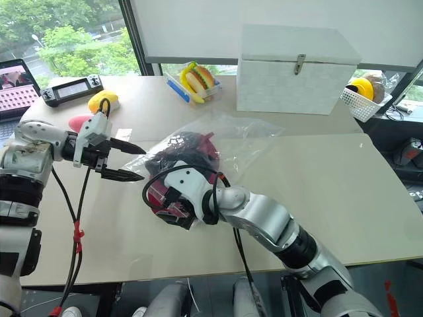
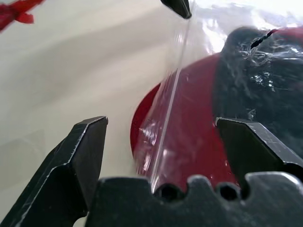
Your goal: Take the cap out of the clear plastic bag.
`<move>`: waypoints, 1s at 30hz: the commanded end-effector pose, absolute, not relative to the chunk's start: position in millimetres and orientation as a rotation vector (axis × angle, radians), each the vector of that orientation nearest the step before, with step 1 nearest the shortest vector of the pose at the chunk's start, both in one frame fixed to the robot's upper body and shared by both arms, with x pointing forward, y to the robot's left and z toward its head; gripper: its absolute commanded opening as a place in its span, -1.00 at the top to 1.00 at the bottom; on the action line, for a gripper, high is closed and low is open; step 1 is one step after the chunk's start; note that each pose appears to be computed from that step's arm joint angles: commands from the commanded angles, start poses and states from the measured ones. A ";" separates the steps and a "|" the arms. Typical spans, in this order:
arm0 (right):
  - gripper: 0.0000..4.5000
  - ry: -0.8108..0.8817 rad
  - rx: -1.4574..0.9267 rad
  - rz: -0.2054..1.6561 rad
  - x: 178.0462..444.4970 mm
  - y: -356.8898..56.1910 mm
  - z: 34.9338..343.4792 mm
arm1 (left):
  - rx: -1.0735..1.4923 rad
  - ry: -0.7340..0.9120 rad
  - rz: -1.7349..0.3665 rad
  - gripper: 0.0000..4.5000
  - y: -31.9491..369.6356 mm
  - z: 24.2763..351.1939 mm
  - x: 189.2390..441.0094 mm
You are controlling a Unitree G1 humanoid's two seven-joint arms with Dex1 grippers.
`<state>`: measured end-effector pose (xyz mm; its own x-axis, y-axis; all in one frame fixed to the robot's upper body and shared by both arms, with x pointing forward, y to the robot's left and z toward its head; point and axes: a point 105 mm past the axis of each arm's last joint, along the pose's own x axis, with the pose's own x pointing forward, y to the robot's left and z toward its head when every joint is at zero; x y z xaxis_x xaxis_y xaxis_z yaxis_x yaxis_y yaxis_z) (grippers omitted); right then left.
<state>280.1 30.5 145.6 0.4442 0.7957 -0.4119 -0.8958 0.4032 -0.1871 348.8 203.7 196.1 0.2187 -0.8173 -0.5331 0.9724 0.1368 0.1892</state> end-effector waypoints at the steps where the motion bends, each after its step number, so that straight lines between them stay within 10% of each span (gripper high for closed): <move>1: -0.95 0.262 -0.488 0.971 298.8 24.3 144.9 | 0.700 0.274 -1.370 -1.00 203.8 215.0 341.4; 10: -0.95 0.248 -0.780 0.617 339.1 -44.0 135.3 | 0.647 0.271 -1.410 -1.00 207.5 229.4 319.7; 30: -0.95 0.288 -0.953 0.458 372.5 -127.5 104.1 | 0.576 0.281 -1.441 -1.00 201.5 221.8 294.8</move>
